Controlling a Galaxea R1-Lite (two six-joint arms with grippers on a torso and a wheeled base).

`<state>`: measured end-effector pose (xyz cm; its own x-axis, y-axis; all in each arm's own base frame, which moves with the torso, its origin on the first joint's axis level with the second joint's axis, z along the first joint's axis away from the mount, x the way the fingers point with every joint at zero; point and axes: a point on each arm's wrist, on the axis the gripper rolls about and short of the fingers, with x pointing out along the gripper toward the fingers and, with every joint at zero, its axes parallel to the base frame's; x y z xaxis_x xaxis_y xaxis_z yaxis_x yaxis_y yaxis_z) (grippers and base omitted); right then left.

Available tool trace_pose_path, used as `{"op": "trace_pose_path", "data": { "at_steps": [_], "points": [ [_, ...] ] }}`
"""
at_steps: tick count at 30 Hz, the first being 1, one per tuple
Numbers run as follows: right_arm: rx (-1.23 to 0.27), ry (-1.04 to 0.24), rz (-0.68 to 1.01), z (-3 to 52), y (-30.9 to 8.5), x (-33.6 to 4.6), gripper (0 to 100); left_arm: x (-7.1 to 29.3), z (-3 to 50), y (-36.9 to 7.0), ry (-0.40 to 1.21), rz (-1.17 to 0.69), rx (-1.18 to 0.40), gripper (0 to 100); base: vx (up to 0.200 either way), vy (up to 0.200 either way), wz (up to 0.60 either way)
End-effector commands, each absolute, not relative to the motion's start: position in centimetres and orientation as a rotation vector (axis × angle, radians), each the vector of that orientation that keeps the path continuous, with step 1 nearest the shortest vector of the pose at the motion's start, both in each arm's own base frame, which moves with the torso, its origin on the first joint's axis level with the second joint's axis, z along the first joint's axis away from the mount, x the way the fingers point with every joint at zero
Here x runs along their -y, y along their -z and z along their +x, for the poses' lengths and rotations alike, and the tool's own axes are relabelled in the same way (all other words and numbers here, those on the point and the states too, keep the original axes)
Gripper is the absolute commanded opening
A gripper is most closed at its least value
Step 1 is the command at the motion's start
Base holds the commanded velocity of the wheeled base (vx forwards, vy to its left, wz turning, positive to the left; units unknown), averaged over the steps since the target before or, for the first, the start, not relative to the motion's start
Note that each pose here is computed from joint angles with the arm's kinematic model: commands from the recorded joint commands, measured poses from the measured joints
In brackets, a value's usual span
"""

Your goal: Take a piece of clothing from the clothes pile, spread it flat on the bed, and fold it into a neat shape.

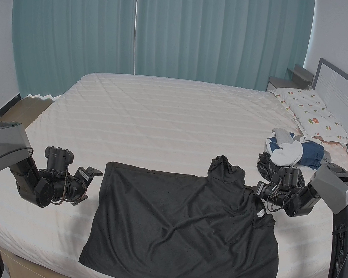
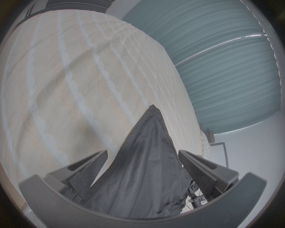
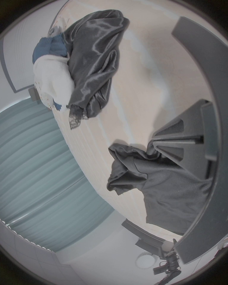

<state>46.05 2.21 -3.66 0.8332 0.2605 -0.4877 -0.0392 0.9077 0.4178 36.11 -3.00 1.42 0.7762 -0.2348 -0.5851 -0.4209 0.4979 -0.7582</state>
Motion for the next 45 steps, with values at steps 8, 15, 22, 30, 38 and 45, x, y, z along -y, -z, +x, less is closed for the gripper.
{"op": "trace_pose_path", "data": {
  "at_steps": [8, 15, 22, 30, 38, 45],
  "points": [
    [-0.481, -0.117, 0.427, 47.0, 2.4, -0.2, 100, 3.0, 36.1, -1.4, -0.125, -1.067, -0.708, 100, 0.0, 0.0, 0.0],
    [-0.504, -0.113, 0.461, 46.7, 2.8, -0.1, 100, 3.0, 36.1, -1.4, -0.125, -1.067, -0.708, 100, 0.0, 0.0, 0.0],
    [-0.572, -0.151, 0.505, 46.0, 3.8, -1.8, 0, 3.0, 36.1, -1.4, -0.125, -1.067, -0.708, 100, 0.0, 0.0, 0.0],
    [-0.579, -0.131, 0.511, 46.6, 4.5, -1.5, 0, 3.0, 36.1, -1.4, -0.125, -1.067, -0.708, 100, 0.0, 0.0, 0.0],
    [-0.468, -0.054, 0.511, 48.5, 2.8, 1.1, 0, 3.0, 36.1, -1.4, -0.125, -1.067, -0.708, 100, 0.0, 0.0, 0.0],
    [-0.387, -0.018, 0.551, 49.4, 3.0, 1.8, 0, 3.0, 36.1, -1.4, -0.124, -1.066, -0.706, 100, 0.0, 0.0, 0.0]
  ]
}}
